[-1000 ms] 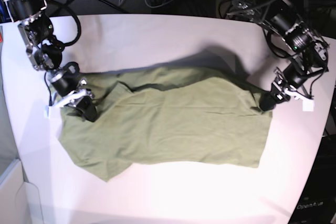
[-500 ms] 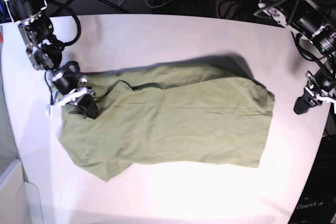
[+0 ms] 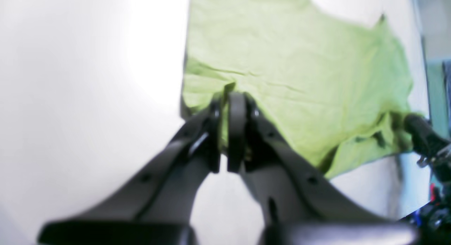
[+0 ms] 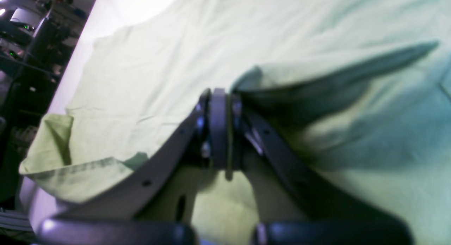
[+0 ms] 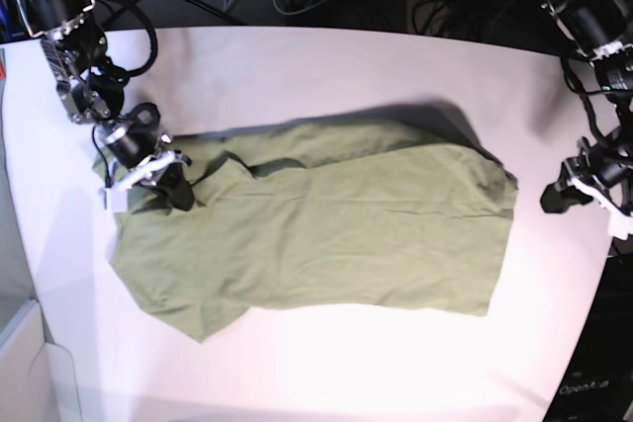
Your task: Fold the T-shirt properly
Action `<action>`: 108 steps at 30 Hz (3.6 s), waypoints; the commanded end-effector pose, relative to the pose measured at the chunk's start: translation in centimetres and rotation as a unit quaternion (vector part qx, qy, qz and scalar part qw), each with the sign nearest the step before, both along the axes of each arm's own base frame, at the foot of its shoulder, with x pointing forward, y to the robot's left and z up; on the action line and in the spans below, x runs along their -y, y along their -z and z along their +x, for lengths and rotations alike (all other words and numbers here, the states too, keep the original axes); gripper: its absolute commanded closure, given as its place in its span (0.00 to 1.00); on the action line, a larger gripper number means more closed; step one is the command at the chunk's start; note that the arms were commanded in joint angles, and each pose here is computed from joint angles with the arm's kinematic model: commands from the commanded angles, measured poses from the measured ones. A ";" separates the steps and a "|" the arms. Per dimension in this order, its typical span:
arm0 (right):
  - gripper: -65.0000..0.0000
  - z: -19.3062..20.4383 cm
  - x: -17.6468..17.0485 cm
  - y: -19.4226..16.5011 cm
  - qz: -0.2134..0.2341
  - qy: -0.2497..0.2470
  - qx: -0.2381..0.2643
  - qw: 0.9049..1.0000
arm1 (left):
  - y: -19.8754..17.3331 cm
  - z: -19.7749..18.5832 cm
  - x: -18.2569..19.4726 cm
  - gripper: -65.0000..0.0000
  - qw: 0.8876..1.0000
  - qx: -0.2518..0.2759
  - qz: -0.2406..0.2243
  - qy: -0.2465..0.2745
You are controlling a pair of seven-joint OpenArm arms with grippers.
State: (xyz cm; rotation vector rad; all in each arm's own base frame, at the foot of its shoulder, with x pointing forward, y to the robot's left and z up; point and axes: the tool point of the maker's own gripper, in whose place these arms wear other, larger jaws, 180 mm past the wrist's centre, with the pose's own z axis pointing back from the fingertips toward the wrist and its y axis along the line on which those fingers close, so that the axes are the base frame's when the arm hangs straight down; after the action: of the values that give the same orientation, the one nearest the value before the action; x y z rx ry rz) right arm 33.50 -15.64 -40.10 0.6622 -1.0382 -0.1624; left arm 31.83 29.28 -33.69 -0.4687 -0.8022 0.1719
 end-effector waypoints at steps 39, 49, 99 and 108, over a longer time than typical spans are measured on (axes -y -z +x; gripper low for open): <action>0.98 0.3 0.3 -1.1 0.005 0.001 0.019 1.000 | 3.9 -2.6 10.2 0.32 0.854 0.097 0.462 0.221; 0.98 0.4 0.3 -1.2 0.005 0.002 0.020 1.000 | 4.0 -2.5 9.8 0.32 0.847 0.094 0.470 0.230; 0.98 0.7 0.4 -1.4 0.004 0.003 0.024 1.000 | 2.1 1.7 10.1 0.96 0.837 0.128 0.482 0.226; 0.98 2.1 0.4 -2.7 0.003 0.001 0.041 0.999 | 1.4 1.9 10.0 0.96 0.832 0.135 0.488 0.226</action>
State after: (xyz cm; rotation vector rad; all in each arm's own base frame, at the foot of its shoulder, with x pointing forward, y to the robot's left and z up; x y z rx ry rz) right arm 34.33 -15.46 -39.33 0.6684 -1.0569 -0.1538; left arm 32.75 19.10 -36.80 0.2937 -0.8671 -0.7475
